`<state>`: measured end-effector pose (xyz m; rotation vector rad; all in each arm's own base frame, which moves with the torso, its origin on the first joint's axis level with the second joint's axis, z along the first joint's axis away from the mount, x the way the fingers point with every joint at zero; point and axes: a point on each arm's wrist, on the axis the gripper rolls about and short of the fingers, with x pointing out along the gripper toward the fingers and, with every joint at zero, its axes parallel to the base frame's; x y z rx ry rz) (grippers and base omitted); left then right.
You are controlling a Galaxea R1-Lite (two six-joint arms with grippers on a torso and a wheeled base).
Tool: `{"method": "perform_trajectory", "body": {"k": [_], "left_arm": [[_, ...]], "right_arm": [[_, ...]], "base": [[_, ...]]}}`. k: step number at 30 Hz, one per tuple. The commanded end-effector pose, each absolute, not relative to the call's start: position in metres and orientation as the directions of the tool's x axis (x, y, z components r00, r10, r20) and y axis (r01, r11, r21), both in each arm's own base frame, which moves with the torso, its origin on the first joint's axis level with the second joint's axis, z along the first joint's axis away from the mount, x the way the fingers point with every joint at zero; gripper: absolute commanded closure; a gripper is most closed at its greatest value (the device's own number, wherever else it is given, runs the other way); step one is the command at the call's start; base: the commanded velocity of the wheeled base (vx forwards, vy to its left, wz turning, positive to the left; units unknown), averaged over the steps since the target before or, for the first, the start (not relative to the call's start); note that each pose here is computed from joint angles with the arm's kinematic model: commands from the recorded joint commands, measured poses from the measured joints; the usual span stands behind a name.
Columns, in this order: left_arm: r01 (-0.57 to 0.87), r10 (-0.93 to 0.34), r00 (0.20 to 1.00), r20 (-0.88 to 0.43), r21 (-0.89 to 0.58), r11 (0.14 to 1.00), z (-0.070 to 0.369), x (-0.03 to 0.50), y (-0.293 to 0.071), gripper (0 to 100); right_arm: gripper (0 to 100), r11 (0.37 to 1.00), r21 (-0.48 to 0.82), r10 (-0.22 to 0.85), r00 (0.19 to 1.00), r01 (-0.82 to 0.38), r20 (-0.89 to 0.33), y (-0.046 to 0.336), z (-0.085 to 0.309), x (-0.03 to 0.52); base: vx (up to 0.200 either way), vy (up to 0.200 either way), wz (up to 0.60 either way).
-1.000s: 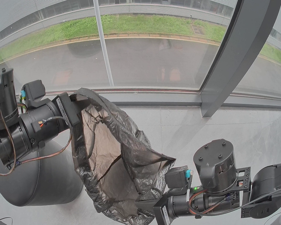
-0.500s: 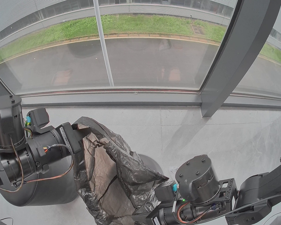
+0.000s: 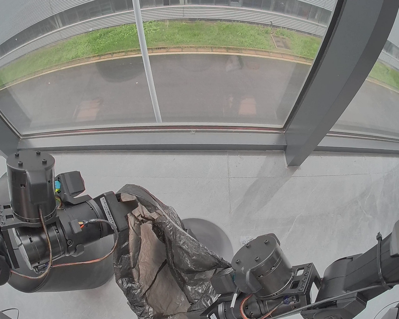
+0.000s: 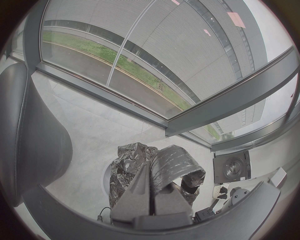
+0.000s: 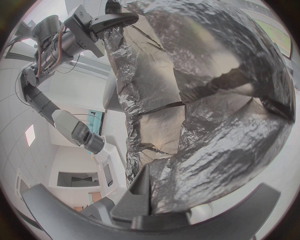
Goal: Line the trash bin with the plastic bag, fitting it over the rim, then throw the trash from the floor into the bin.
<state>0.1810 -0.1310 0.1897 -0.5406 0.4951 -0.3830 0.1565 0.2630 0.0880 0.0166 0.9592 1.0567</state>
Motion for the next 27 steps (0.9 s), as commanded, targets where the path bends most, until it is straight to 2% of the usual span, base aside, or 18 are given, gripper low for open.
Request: {"method": "perform_trajectory", "body": {"k": [1, 9, 17, 27], "left_arm": [[0.185, -0.449, 0.807, -0.385, -0.557, 0.810, 0.177, 0.192, -0.136, 100], [0.099, -0.377, 0.822, -0.427, -0.545, 0.832, 0.148, 0.233, -0.134, 100], [0.057, -0.365, 0.805, -0.469, -0.550, 0.833, 0.118, 0.264, -0.129, 100], [0.051, -0.361, 0.803, -0.474, -0.549, 0.834, 0.106, 0.281, -0.136, 100]], "right_arm": [[100, 0.568, 0.430, 0.711, 0.155, -0.702, -0.686, 0.260, 0.075, 0.168], [100, 0.607, 0.422, 0.707, 0.216, -0.673, -0.673, 0.258, 0.052, 0.192], [100, 0.634, 0.404, 0.683, 0.232, -0.659, -0.692, 0.256, 0.034, 0.206], [100, 0.671, 0.360, 0.676, 0.335, -0.648, -0.656, 0.253, 0.015, 0.242]], "base": [[0.000, 0.000, 0.00], [0.000, 0.000, 0.00], [0.000, 0.000, 0.00], [0.000, 0.000, 0.00]]}}
